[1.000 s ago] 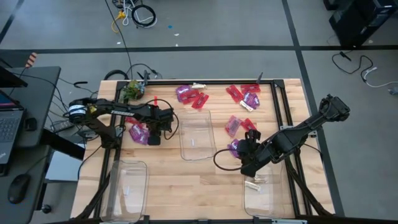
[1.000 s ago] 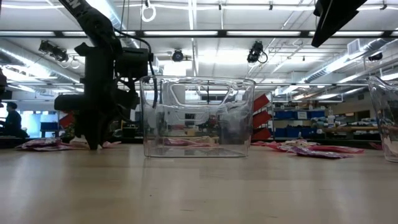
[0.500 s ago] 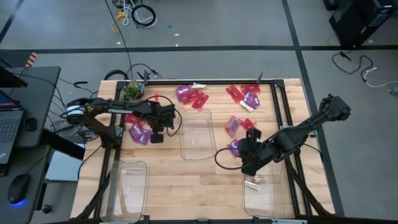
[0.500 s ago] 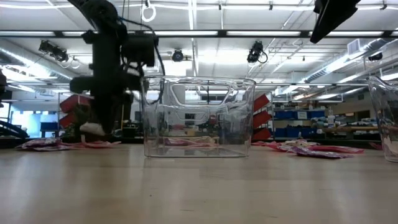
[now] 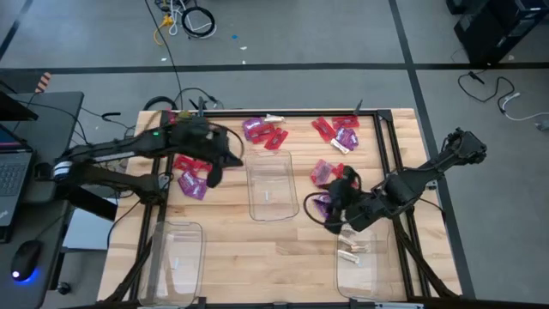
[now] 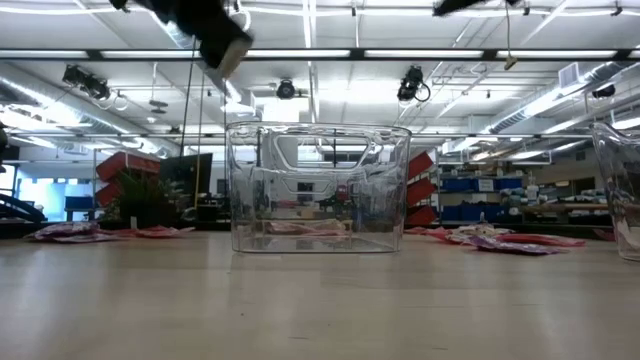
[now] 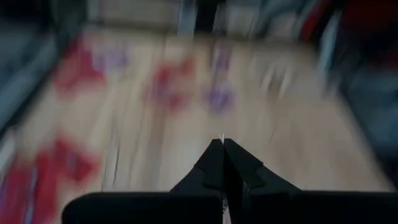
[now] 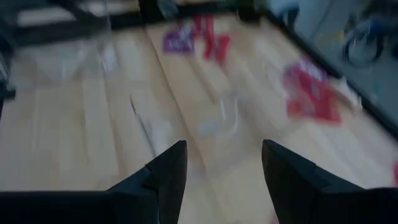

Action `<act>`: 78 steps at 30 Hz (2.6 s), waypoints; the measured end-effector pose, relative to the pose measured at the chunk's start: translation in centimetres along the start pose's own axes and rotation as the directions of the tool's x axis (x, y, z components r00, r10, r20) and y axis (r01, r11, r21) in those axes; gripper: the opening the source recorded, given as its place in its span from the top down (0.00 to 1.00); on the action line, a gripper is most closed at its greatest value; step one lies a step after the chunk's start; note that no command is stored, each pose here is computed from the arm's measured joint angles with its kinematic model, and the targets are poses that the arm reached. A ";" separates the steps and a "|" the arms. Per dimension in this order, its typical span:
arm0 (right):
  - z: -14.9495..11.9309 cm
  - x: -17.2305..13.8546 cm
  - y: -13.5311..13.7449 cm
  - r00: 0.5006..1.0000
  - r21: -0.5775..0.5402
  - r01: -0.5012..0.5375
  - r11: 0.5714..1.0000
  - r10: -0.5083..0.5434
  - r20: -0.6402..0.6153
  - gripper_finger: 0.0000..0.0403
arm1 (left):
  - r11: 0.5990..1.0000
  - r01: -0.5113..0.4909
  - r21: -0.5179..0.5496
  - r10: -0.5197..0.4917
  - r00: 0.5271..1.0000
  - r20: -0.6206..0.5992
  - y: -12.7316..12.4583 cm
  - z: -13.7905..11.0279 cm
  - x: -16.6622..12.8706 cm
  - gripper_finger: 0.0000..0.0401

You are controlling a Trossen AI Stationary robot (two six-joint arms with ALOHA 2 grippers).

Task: Sort candy
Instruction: Put the white chocolate bar into the right transparent bin

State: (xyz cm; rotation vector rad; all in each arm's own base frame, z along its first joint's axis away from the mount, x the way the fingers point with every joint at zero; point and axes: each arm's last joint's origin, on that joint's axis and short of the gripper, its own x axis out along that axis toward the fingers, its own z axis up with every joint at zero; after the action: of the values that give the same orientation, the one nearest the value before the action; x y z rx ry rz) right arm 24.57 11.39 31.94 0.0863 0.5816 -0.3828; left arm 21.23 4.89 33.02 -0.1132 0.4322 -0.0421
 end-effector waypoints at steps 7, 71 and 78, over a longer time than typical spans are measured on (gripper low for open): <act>3.5 4.4 2.5 0.955 -0.078 -0.007 0.997 0.030 0.296 0.52 | 0.982 0.175 0.070 -0.188 0.880 0.437 -1.1 2.6 -1.8 1.00; 7.3 8.0 2.8 0.739 -0.207 0.354 0.912 -0.137 0.660 0.92 | 0.907 0.322 0.270 -0.406 0.506 0.761 -2.7 4.2 3.8 1.00; 7.5 8.0 2.8 0.732 -0.208 0.290 0.934 -0.077 0.676 0.64 | 0.906 0.322 0.275 -0.409 0.498 0.765 -2.8 4.3 3.7 1.00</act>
State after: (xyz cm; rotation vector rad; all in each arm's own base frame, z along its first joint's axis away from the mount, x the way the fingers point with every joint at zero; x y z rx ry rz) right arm 35.67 9.95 33.65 -0.4028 -0.0736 -0.4833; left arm 26.36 2.27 35.68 -0.1162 -0.5527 -0.4269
